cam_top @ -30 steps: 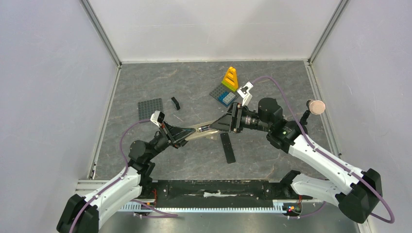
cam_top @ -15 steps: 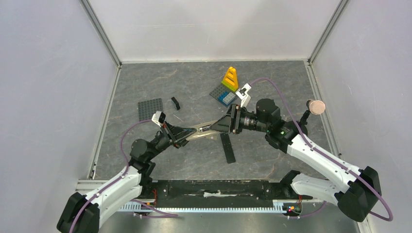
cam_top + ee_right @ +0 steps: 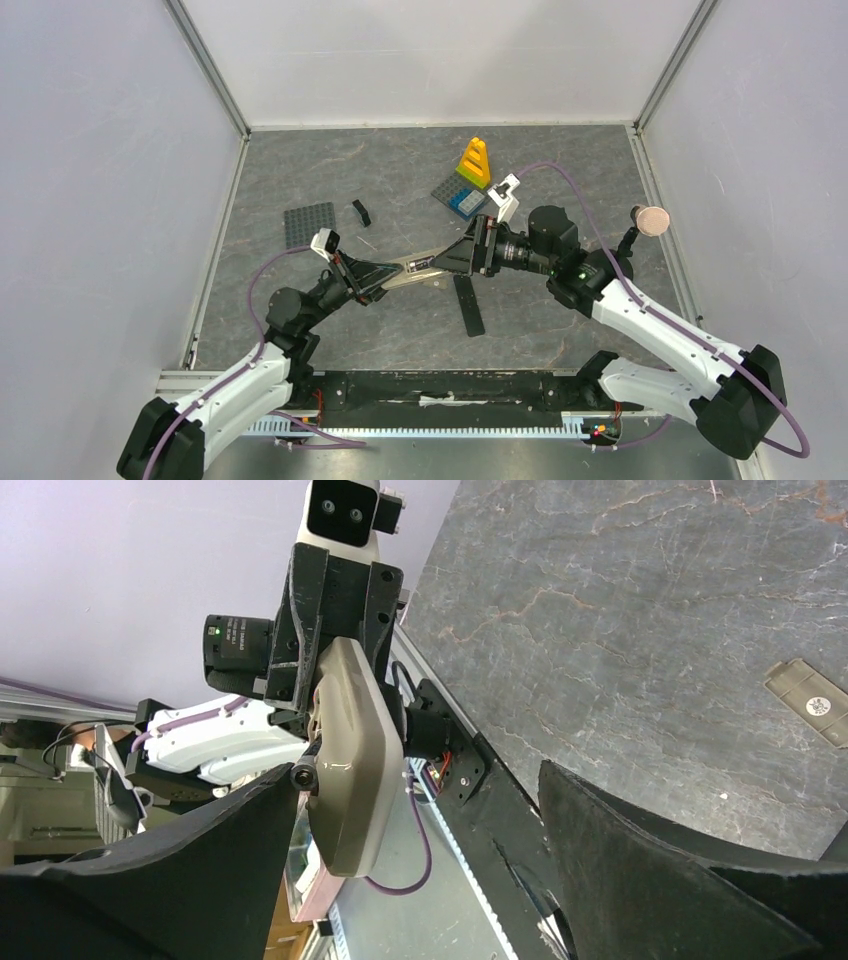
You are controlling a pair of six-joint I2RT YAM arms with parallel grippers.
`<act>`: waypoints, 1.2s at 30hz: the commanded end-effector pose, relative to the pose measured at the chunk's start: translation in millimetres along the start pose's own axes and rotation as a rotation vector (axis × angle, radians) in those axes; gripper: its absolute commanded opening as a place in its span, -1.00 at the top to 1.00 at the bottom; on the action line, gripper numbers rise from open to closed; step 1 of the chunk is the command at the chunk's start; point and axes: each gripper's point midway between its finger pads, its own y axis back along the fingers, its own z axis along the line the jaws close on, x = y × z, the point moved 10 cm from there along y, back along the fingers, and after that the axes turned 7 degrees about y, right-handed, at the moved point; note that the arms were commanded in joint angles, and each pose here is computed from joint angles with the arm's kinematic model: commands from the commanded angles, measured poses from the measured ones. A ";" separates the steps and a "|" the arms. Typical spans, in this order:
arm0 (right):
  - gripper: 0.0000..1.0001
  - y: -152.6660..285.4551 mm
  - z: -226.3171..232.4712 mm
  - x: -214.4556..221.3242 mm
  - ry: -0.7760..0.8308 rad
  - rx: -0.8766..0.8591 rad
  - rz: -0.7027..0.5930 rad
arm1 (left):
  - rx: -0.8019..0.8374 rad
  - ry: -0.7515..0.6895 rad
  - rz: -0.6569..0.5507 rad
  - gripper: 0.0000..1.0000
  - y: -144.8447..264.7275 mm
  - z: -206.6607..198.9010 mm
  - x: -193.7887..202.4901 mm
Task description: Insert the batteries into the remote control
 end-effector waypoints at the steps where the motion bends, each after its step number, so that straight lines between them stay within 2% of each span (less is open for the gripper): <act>1: -0.84 3.2 2.7 -2.1 0.028 -0.020 -0.021 | 0.146 -0.054 0.035 0.96 2.2 -23.9 7.2; 8: -0.96 7.9 15.5 -6.7 0.027 -0.101 -0.048 | 0.131 -0.051 0.023 0.96 3.3 -21.3 6.7; 36: -0.96 12.9 30.2 -16.5 0.000 -0.152 -0.098 | 0.115 -0.049 0.014 0.96 5.2 -18.7 6.7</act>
